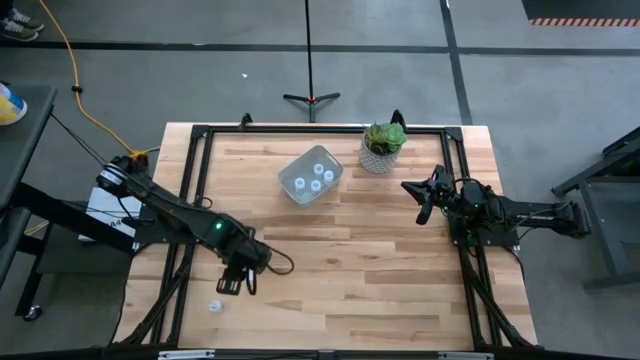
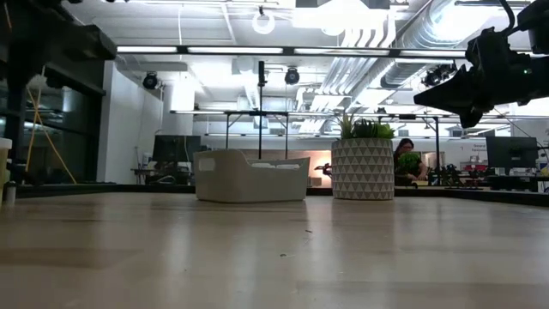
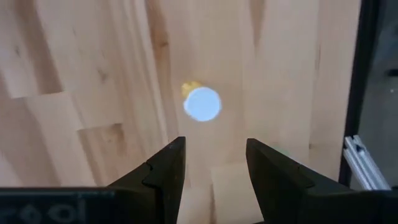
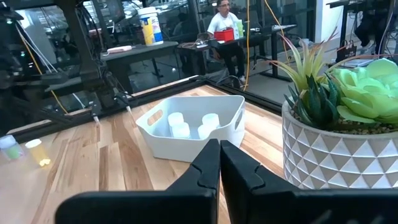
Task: Pick and place pill bottles into a basket
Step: Put the yellow medicine bottle into the gray bin
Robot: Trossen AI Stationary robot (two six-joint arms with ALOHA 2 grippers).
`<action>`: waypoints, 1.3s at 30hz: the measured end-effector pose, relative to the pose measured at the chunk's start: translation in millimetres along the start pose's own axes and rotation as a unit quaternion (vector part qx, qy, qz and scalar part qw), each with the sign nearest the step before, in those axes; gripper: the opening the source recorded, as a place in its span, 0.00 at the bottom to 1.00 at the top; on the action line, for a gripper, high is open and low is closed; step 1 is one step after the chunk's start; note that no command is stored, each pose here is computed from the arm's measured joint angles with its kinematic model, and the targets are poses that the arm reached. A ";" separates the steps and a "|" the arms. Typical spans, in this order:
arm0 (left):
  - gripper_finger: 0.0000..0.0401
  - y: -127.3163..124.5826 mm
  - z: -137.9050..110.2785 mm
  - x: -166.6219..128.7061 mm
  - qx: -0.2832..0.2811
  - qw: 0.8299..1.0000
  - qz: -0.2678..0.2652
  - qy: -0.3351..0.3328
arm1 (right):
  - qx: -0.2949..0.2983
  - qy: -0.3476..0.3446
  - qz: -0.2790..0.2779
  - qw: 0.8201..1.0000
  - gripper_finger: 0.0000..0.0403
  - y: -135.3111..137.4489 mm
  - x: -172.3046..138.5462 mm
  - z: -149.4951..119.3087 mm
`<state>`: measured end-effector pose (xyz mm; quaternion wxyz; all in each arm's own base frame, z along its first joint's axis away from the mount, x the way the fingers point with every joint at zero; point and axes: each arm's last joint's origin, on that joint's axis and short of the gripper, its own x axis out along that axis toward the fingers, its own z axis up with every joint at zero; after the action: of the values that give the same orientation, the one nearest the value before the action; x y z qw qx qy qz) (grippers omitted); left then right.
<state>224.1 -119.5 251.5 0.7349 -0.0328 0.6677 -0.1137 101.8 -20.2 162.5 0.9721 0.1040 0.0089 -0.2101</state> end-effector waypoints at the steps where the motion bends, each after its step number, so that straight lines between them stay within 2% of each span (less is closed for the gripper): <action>1: 0.50 -1.5 0.3 0.7 0.001 1.000 -0.001 -0.002 | 0.000 0.000 0.000 1.000 0.01 0.0 0.0 0.0; 6: 0.51 -7.2 4.1 2.3 0.013 0.999 -0.010 -0.031 | 0.000 0.000 0.002 1.000 0.01 0.1 0.0 0.0; 9: 0.53 -5.3 4.0 8.9 -0.002 0.999 -0.011 -0.037 | 0.000 0.000 0.001 1.000 0.00 0.1 0.0 0.0; 13: 0.60 -2.4 3.0 25.1 -0.009 0.998 -0.022 -0.051 | 0.001 0.000 0.002 1.000 0.01 0.1 0.0 0.0; 21: 0.79 5.2 -7.7 46.6 -0.015 0.999 -0.019 -0.032 | 0.002 0.000 0.002 1.000 0.01 0.1 0.0 0.0; 26: 0.87 9.1 -12.0 58.2 -0.028 0.999 -0.017 -0.036 | 0.000 0.001 0.002 1.000 0.00 0.1 0.0 -0.1; 32: 0.87 12.3 -15.3 70.0 -0.026 0.998 -0.023 -0.049 | 0.000 0.000 0.002 1.000 0.01 0.1 0.0 0.0; 39: 0.80 15.8 -18.1 79.2 -0.025 0.997 -0.016 -0.066 | 0.000 0.000 0.002 1.000 0.01 0.1 0.0 0.0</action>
<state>214.8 -118.9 169.3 0.7744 -0.0687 0.6199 -0.1064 101.8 -20.1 162.5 0.9725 0.1041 0.0092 -0.2084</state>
